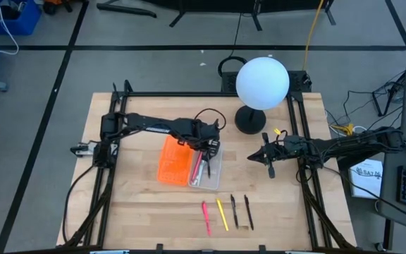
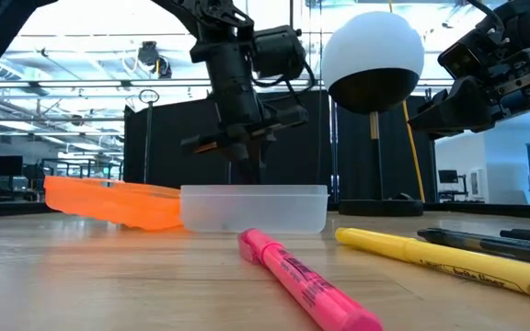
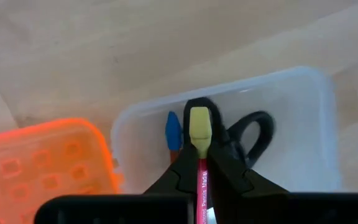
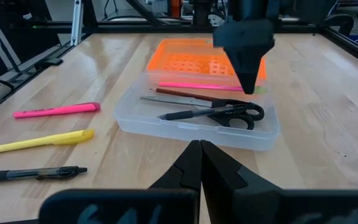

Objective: Pick & place school supplies into a supply box
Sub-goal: Put the pink pencil into the orange supply box, then adjust the orange supply box

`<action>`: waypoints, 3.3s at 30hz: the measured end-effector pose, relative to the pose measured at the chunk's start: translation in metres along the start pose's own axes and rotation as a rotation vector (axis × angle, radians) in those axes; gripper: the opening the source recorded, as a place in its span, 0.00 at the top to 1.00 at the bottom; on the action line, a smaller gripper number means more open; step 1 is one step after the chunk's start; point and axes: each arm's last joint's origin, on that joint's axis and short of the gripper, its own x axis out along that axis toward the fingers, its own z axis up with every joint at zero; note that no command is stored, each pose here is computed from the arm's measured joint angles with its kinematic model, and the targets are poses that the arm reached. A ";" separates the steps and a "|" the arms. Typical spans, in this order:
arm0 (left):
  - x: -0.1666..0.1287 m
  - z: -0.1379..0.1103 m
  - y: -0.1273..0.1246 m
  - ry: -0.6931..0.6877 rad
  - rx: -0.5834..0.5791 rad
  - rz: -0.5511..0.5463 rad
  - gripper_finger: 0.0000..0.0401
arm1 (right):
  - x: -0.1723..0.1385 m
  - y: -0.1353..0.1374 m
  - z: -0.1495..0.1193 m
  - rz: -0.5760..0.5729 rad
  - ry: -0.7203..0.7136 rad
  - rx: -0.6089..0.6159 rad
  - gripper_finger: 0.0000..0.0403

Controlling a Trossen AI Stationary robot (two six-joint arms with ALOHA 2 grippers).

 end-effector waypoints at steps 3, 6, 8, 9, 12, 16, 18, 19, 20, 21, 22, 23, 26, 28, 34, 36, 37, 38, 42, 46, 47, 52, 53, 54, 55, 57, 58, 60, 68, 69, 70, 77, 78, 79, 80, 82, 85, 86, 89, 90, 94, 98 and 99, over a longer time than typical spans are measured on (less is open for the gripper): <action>0.002 -0.001 0.000 0.008 0.002 0.006 0.95 | 0.000 0.000 0.000 0.000 0.000 0.000 1.00; 0.005 -0.002 0.000 0.009 -0.002 0.008 0.95 | 0.000 0.000 0.000 0.000 0.000 0.000 1.00; 0.007 -0.002 0.000 0.013 -0.001 0.017 0.95 | 0.000 0.000 0.000 0.000 -0.001 0.000 1.00; 0.007 -0.002 0.001 0.014 -0.001 0.018 0.95 | 0.000 0.000 0.000 0.001 0.000 0.000 1.00; 0.006 -0.002 0.000 0.012 -0.003 0.016 0.95 | 0.000 0.000 0.000 0.000 0.000 0.000 1.00; 0.006 -0.002 0.001 0.013 -0.009 0.017 0.95 | 0.000 0.000 0.000 0.000 -0.001 0.000 1.00; 0.006 -0.002 0.001 0.013 -0.009 0.018 0.95 | 0.000 0.000 0.000 0.000 -0.001 0.000 1.00; 0.006 -0.002 0.001 0.013 -0.009 0.018 0.95 | 0.000 0.000 0.000 0.000 -0.001 0.000 1.00; 0.006 -0.002 0.001 0.014 -0.009 0.018 0.95 | 0.000 0.000 0.000 0.000 -0.001 0.000 1.00; 0.006 -0.002 0.001 0.019 -0.010 0.015 0.95 | 0.000 0.000 0.000 0.000 0.000 0.000 1.00; 0.006 -0.002 0.001 0.025 -0.011 0.012 0.95 | 0.000 0.000 0.000 0.000 0.000 0.000 1.00; 0.006 -0.002 0.001 0.027 -0.012 0.012 0.95 | 0.000 0.000 0.000 0.000 -0.001 0.000 1.00; 0.006 -0.002 0.001 0.020 -0.012 0.016 0.95 | 0.000 0.000 0.000 0.000 -0.001 0.000 1.00; 0.006 -0.002 0.001 0.013 -0.012 0.019 0.95 | 0.000 0.000 0.000 0.000 0.000 0.000 1.00; 0.006 -0.002 0.001 0.006 -0.012 0.023 0.95 | 0.000 0.000 0.000 0.000 -0.001 0.000 1.00; 0.006 -0.002 0.001 0.006 -0.007 0.023 0.95 | 0.000 0.000 0.000 0.000 0.000 0.000 1.00; 0.006 -0.002 0.001 0.006 -0.004 0.023 0.95 | 0.000 0.000 0.000 0.000 -0.001 0.000 1.00; 0.006 -0.002 0.001 0.006 -0.002 0.023 0.95 | 0.000 0.000 0.000 0.000 0.000 0.000 1.00; 0.006 -0.002 0.001 0.006 0.000 0.023 0.95 | 0.000 0.000 0.000 0.000 0.000 0.000 1.00; 0.011 -0.005 0.006 0.024 -0.015 0.041 0.95 | 0.000 0.000 0.000 0.000 -0.001 0.000 1.00; 0.013 -0.006 0.008 0.032 -0.018 0.047 0.95 | 0.000 0.000 0.000 0.000 -0.001 0.000 1.00; 0.019 -0.010 0.015 0.037 -0.026 0.076 0.95 | 0.000 0.000 0.000 0.000 -0.001 0.000 1.00; 0.019 -0.009 0.015 0.030 -0.020 0.079 0.95 | 0.000 0.000 0.000 0.000 -0.001 0.000 1.00; 0.019 -0.009 0.015 0.019 -0.017 0.080 0.95 | 0.000 0.000 0.000 0.000 0.000 0.000 1.00; 0.020 -0.009 0.014 0.015 -0.013 0.077 0.95 | 0.000 0.000 0.000 0.000 0.000 0.000 1.00; 0.020 -0.008 0.013 0.006 -0.011 0.065 0.94 | 0.000 0.000 0.000 0.000 0.000 -0.005 1.00; 0.020 -0.008 0.012 0.003 -0.009 0.057 0.94 | 0.000 0.000 0.000 0.000 0.000 -0.009 1.00; 0.020 -0.007 0.011 -0.003 -0.007 0.043 0.91 | 0.000 0.000 0.000 0.000 -0.001 -0.014 1.00; 0.019 -0.008 0.009 0.038 -0.008 0.009 0.70 | 0.000 0.000 0.000 0.001 0.000 -0.015 1.00; 0.017 -0.007 0.008 0.042 0.002 0.006 0.68 | 0.000 0.000 0.000 0.000 0.002 -0.015 1.00; 0.012 -0.006 0.007 0.042 0.014 -0.002 0.67 | 0.000 0.000 0.000 0.000 0.005 -0.015 1.00; -0.040 -0.014 0.002 -0.046 0.103 -0.038 0.65 | 0.000 0.000 -0.001 0.000 0.015 -0.014 1.00; -0.049 -0.017 0.003 -0.061 0.109 -0.025 0.65 | 0.000 0.000 -0.002 0.000 0.015 -0.014 1.00; -0.057 -0.021 0.006 -0.074 0.104 -0.001 0.66 | 0.000 0.000 -0.002 0.000 0.015 -0.014 1.00; -0.062 -0.026 0.008 -0.083 0.096 0.031 0.67 | 0.000 0.000 -0.002 0.000 0.017 -0.014 1.00; -0.070 -0.038 0.013 -0.073 0.086 0.108 0.71 | 0.000 0.000 -0.002 0.000 0.022 -0.011 1.00; -0.074 -0.061 0.019 -0.020 0.095 0.216 0.80 | 0.000 0.000 -0.003 0.000 0.027 -0.009 1.00; -0.075 -0.068 0.020 -0.013 0.104 0.249 0.84 | 0.000 0.000 -0.003 0.001 0.030 -0.009 1.00; -0.078 -0.083 0.020 -0.001 0.111 0.289 0.96 | 0.000 0.000 -0.003 0.001 0.028 -0.009 1.00; -0.078 -0.086 0.019 0.007 0.112 0.283 0.98 | 0.000 0.000 -0.003 0.001 0.026 -0.006 1.00; -0.076 -0.103 0.016 0.041 0.117 0.282 0.99 | 0.000 0.000 -0.001 0.000 0.012 0.009 1.00; -0.070 -0.120 0.018 0.048 0.096 0.287 0.99 | 0.000 0.000 -0.001 0.000 0.011 0.009 1.00; -0.068 -0.124 0.017 0.045 0.087 0.280 0.99 | 0.000 0.000 -0.001 0.000 0.011 0.009 1.00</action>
